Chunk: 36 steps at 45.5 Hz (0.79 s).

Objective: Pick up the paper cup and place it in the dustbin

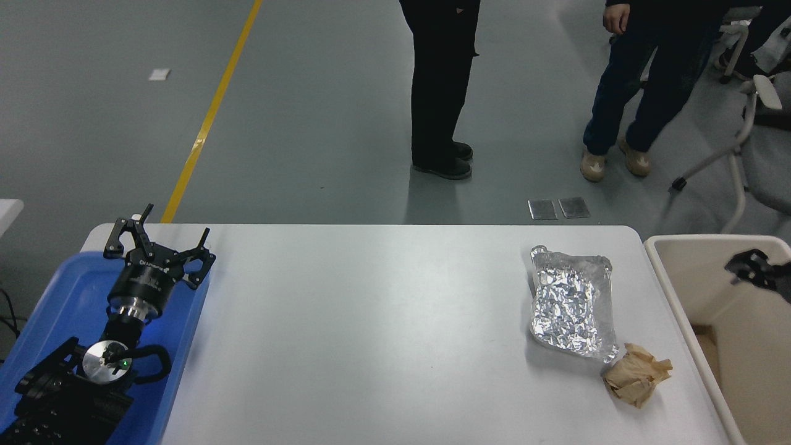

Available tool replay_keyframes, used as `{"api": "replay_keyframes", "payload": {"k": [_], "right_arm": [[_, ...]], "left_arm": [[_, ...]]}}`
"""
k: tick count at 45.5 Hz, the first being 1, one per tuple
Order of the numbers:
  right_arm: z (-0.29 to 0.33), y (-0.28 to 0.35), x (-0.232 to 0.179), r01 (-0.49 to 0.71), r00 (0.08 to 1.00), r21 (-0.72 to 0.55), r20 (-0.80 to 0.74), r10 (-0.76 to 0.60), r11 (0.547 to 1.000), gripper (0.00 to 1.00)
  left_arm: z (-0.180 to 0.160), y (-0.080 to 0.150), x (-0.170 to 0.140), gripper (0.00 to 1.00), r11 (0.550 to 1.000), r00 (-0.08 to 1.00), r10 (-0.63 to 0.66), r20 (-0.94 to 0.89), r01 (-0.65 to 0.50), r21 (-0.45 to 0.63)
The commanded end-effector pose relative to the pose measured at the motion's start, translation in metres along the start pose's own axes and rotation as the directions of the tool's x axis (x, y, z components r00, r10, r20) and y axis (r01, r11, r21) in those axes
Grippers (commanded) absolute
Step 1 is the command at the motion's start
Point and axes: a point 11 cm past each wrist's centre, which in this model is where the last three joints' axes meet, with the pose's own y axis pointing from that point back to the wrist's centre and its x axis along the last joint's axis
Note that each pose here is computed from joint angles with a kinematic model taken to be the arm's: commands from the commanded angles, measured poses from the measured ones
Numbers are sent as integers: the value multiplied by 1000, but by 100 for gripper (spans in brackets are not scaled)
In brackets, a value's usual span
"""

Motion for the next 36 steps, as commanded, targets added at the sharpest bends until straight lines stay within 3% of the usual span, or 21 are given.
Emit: {"api": "replay_keyframes", "payload": {"k": [1, 20, 36], "right_arm": [[-75, 70, -19, 151, 956, 10, -256, -143, 989, 100], [-176, 97, -69, 127, 842, 16, -531, -99, 992, 100], [-186, 113, -65, 116, 864, 76, -500, -62, 990, 100]], "left_arm": [[0, 0, 0, 99, 1000, 1000, 1, -1, -1, -1], [-1, 0, 0, 99, 1000, 1000, 0, -2, 0, 1], [-1, -1, -1, 99, 1000, 1000, -2, 2, 2, 5]]}}
